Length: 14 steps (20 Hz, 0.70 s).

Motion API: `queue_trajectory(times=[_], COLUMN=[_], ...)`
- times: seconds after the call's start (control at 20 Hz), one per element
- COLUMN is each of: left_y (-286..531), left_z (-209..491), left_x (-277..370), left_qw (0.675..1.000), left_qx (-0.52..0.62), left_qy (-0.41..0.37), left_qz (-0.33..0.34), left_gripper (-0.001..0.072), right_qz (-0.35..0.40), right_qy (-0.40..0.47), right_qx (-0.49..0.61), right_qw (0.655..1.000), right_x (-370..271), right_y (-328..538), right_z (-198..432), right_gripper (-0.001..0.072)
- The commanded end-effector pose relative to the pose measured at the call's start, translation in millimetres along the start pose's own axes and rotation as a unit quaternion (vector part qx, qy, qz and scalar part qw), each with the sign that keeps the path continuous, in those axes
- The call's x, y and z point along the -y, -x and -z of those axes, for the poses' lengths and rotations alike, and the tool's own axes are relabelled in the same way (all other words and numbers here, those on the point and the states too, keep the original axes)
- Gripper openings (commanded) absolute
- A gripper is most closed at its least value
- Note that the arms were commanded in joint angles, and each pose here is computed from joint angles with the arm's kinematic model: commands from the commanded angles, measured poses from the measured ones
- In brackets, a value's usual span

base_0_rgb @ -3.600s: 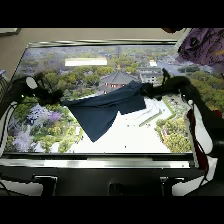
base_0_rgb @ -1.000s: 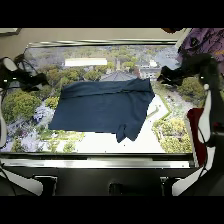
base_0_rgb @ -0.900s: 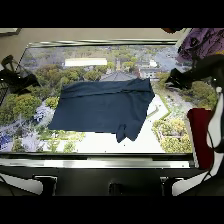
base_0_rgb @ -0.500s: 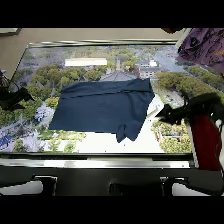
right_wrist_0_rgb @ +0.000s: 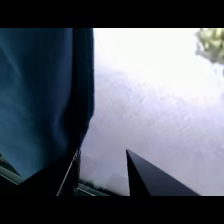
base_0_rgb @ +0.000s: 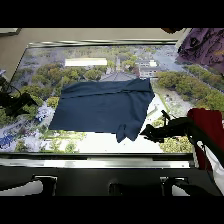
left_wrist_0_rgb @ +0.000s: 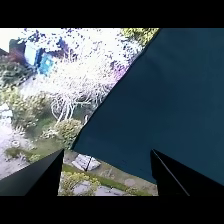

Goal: Fold the clothes and pants, and hang the long-sleeved shirts on hangers.

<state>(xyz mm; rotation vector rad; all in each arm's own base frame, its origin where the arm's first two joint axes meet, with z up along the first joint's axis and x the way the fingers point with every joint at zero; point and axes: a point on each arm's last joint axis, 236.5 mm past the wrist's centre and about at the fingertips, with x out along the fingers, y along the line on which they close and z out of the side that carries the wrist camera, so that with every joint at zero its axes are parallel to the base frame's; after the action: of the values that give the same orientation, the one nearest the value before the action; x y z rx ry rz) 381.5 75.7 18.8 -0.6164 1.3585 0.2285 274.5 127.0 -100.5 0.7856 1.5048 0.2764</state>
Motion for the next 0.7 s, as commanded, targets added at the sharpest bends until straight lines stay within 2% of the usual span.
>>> queue_trajectory(times=[0.0, 0.2, 0.45, 0.5, 0.6, 0.65], left_y=[0, -1, 1, 2, 4, 3], left_z=[0, -2, -5, -6, -6, -3], left_x=[1, 1, -4, -8, -16, -18], left_qw=[1.0, 1.0, 1.0, 1.0, 1.0, 0.999], left_qx=[0.0, 0.004, 0.01, 0.01, 0.006, 0.002], left_qy=[0.001, 0.001, 0.009, 0.013, 0.011, 0.006], left_qz=[0.002, 0.003, 0.004, 0.004, 0.016, 0.032], left_gripper=[0.0615, 0.0615, 0.0616, 0.0616, 0.0616, 0.0615], right_qz=[-0.008, -0.024, -0.019, -0.015, -0.013, -0.014], right_qy=[-0.015, -0.03, -0.024, -0.012, -0.003, 0.003], right_qx=[0.058, 0.073, 0.0, -0.007, 0.004, 0.018], right_qw=[0.998, 0.997, 1.0, 1.0, 1.0, 1.0], right_x=[-4, -10, -14, -18, -22, -23], right_y=[-4, -4, -37, -43, -42, -36], right_z=[-23, -32, 1, 8, 3, -5], right_gripper=[0.0359, 0.0407, 0.0397, 0.0311, 0.0044, 0.0029])
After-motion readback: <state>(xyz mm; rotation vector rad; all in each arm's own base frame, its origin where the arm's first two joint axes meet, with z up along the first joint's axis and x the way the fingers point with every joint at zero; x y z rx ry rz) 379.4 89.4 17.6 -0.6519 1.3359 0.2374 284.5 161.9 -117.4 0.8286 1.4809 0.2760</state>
